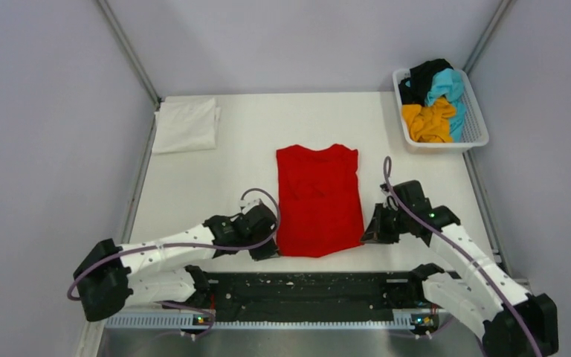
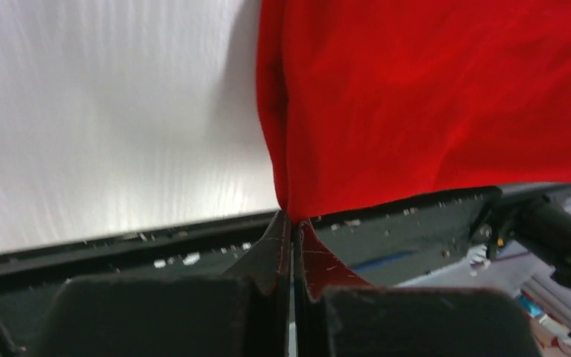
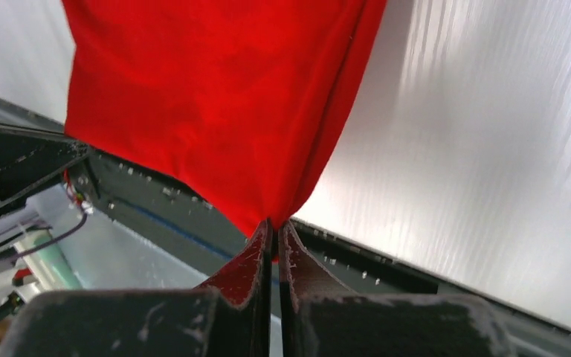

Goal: Fold and stack the t-shirts
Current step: Fold the long partially folded tshirt into a neat square

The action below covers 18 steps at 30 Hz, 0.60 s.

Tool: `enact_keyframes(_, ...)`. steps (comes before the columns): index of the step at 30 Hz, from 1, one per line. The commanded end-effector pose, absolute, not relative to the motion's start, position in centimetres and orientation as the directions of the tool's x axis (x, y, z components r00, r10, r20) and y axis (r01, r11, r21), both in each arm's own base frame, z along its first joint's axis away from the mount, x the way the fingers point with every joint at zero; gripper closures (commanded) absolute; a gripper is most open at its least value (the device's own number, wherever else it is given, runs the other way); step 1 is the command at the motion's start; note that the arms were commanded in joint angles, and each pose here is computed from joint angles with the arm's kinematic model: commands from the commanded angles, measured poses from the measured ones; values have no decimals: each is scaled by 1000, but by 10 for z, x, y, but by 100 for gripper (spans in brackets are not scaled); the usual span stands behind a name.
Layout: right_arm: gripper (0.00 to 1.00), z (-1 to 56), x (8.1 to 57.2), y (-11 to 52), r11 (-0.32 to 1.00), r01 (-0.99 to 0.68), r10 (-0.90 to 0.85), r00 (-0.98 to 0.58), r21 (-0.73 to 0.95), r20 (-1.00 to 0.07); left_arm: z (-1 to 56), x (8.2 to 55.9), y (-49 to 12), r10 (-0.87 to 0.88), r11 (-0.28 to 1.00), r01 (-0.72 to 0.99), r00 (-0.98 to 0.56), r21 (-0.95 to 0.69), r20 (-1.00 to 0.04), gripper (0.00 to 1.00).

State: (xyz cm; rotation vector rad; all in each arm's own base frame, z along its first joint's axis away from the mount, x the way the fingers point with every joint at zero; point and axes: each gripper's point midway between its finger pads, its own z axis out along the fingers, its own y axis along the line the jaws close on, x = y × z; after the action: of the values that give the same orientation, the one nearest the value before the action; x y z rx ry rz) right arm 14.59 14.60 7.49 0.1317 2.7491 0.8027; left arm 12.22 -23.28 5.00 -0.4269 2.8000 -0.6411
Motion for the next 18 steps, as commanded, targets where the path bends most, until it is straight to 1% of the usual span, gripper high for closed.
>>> enact_keyframes(1,100,94,99,143,817,67,168,-978,573,-125,77,102,-233,-377,834,-261,-913,-486,-156,100)
enact_keyframes(3,100,108,98,145,804,41,162,-975,593,-152,98,105,-241,-356,824,-217,-916,-523,-182,100)
enact_keyframes(5,100,125,105,147,795,6,161,-966,606,-201,117,113,-245,-344,822,-174,-910,-542,-231,100)
enact_keyframes(7,100,145,120,146,801,-30,170,-946,597,-275,138,126,-249,-333,825,-120,-893,-553,-303,100)
enact_keyframes(10,100,165,149,139,840,-57,185,-905,540,-383,169,154,-251,-351,826,-53,-827,-561,-439,100)
enact_keyframes(13,100,182,179,139,854,-86,189,-867,513,-460,196,186,-246,-366,840,-19,-758,-542,-540,100)
enact_keyframes(15,100,191,201,139,858,-92,204,-843,506,-498,208,213,-237,-397,848,-41,-710,-529,-582,100)
enact_keyframes(18,100,201,235,132,863,-57,262,-800,502,-540,219,250,-238,-422,828,-19,-679,-561,-600,100)
